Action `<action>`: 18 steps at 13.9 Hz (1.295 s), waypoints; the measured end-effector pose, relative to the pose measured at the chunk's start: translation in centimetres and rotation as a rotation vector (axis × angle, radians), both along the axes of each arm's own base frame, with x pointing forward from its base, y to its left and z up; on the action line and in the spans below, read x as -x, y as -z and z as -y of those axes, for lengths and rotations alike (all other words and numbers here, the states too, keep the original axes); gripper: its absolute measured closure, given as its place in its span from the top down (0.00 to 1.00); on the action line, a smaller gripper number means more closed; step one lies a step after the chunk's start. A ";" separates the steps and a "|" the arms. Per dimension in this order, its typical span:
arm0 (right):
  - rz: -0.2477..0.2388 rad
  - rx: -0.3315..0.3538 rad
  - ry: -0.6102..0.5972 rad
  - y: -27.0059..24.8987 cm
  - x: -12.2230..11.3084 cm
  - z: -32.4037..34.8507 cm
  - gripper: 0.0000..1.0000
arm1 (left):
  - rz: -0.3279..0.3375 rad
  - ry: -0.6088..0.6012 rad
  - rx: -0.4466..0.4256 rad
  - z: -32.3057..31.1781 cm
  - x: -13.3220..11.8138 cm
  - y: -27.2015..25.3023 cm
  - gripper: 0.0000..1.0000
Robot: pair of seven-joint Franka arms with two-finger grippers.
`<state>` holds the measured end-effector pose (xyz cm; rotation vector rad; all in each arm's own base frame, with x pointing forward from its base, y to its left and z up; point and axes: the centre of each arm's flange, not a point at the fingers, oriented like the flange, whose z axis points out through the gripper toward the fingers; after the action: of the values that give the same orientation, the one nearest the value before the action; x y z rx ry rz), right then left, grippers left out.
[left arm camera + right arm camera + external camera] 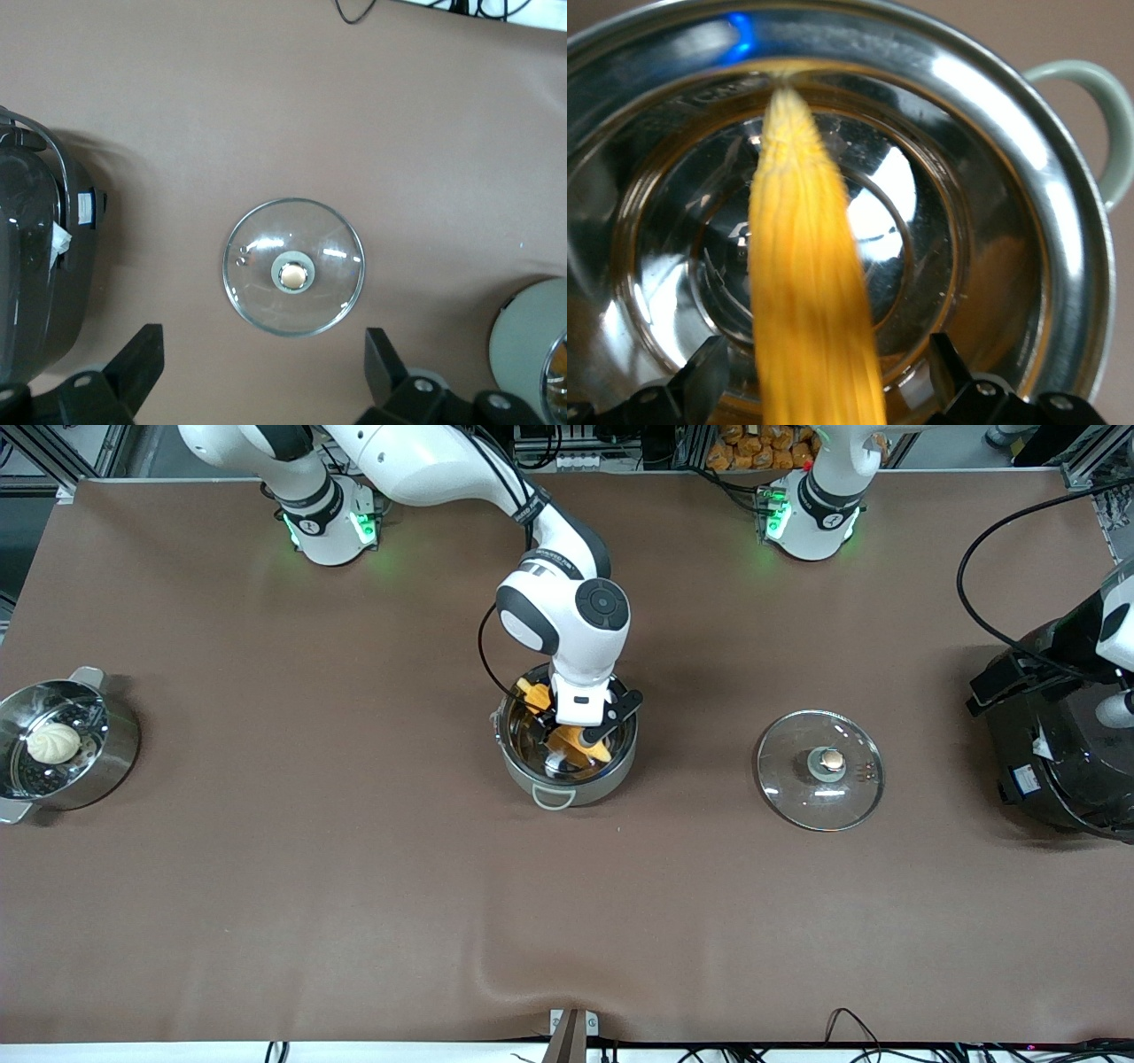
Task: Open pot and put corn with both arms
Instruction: 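Release the lid with the left gripper while the right gripper lowers the corn, then open the right gripper to drop the corn into the pot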
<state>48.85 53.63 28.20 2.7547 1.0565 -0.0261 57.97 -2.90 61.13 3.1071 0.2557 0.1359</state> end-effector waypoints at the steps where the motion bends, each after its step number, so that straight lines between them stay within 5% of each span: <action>1: -0.002 0.003 0.035 -0.5 -0.2 0.2 1.00 | -0.017 0.009 -0.001 0.5 0.3 -0.3 1.00; 7: -0.050 -0.048 0.263 -8.3 -4.5 6.2 1.00 | -0.062 0.026 -0.003 1.3 1.0 -1.0 1.00; 14: -0.083 -0.040 0.570 -15.6 -14.1 27.8 1.00 | -0.088 0.039 -0.009 2.0 2.9 -1.9 1.00; 18: -0.091 -0.081 0.601 -18.9 -15.5 38.7 1.00 | -0.094 0.036 -0.045 1.6 4.2 -1.8 1.00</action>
<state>64.39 14.89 47.11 3.0570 0.2129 -0.1971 53.75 -4.51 62.94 3.1652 0.2014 -0.0053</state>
